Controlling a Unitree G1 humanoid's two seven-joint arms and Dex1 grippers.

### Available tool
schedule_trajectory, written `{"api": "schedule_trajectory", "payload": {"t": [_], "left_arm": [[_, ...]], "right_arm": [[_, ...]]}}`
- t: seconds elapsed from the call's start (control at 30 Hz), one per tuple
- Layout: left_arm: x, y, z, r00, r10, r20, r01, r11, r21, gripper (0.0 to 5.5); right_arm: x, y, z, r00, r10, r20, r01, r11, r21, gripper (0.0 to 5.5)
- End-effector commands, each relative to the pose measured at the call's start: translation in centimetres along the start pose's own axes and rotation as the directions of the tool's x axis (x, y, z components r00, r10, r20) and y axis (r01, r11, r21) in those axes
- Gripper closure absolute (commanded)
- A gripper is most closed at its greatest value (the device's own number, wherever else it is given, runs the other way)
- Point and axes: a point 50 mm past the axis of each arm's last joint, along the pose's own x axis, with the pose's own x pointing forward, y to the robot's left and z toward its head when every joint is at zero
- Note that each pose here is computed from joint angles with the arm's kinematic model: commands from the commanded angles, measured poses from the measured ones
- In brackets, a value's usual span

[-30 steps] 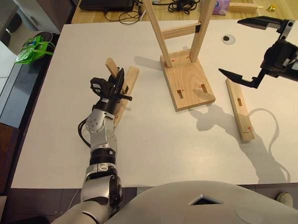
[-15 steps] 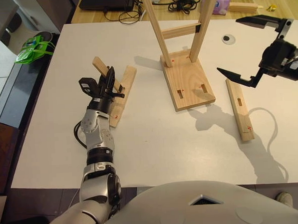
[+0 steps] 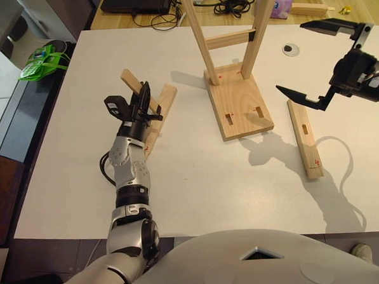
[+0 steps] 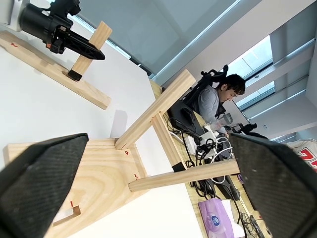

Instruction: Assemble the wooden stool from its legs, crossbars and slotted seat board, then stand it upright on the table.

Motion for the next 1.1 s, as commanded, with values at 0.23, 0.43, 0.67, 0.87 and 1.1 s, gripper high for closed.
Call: {"api": "schedule_trajectory", "payload": {"t": [0.23, 0.43, 0.67, 0.87, 1.1], "left_arm": [[-1.0, 0.6, -0.4, 0.999, 0.017, -0.035, -0.016, 0.999, 0.042, 5.09], [-1.7, 0.4, -1.4, 0.998, 0.017, -0.068, -0.012, 0.997, 0.078, 5.09], [-2.4, -0.3, -1.0, 1.0, 0.029, -0.008, -0.027, 0.986, 0.167, 5.09], [-3.6, -1.3, -1.2, 0.998, 0.056, 0.025, -0.06, 0.981, 0.187, 5.09], [-4.3, -0.9, -1.9, 0.997, 0.073, -0.02, -0.066, 0.97, 0.235, 5.09]], "right_arm": [[0.0, -0.2, 0.3, 1.0, -0.003, 0.004, 0.003, 1.0, -0.014, 0.1], [0.0, -0.3, 0.3, 1.0, -0.003, 0.007, 0.003, 1.0, -0.011, 0.1], [0.0, -0.3, 0.2, 1.0, -0.009, 0.004, 0.009, 1.0, -0.016, 0.1], [-0.1, -0.4, 0.1, 1.0, -0.013, 0.002, 0.013, 1.0, -0.012, 0.1], [-0.1, -0.2, 0.2, 1.0, -0.001, 0.003, 0.001, 1.0, -0.006, 0.1]]}}
